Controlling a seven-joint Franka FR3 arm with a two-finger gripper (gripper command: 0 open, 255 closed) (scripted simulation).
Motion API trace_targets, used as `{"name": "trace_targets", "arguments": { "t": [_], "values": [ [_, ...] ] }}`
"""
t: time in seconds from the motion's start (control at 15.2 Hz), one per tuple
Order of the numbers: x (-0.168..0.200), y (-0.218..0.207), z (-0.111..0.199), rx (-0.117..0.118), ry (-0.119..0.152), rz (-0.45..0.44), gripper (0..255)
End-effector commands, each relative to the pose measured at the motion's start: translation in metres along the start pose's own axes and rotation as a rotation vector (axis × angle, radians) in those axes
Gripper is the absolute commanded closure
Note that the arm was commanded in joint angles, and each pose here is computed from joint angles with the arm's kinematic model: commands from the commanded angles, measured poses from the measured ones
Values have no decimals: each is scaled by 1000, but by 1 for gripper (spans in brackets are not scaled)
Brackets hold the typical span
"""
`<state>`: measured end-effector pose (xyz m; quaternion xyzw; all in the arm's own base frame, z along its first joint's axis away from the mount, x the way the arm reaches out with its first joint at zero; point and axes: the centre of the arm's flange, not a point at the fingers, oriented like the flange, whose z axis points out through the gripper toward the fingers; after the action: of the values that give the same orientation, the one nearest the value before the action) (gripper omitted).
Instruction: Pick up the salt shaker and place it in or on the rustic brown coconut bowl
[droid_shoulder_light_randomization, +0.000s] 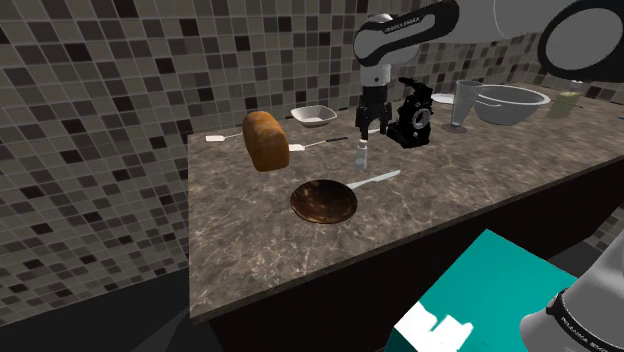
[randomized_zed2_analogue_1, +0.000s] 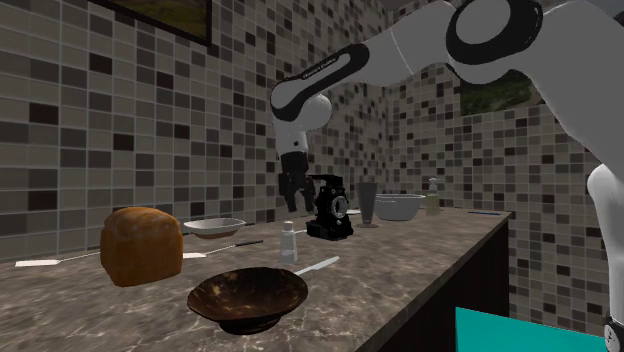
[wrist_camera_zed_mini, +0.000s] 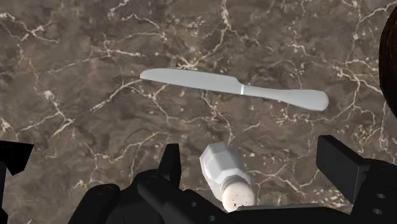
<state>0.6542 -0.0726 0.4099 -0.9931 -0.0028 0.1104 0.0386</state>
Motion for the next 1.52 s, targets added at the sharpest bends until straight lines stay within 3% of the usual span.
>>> {"name": "trace_targets", "arguments": {
  "t": [0.0,0.13,0.66,1.12,1.19,1.45],
  "values": [
    [28,3,1,-4,-1,-13,0],
    [49,5,4,-6,-2,-22,0],
    [48,5,44,-6,-2,-22,0],
    [48,5,44,-6,-2,-22,0],
    [48,5,44,-6,-2,-22,255],
    [48,5,44,-6,-2,-22,255]
  ]
}}
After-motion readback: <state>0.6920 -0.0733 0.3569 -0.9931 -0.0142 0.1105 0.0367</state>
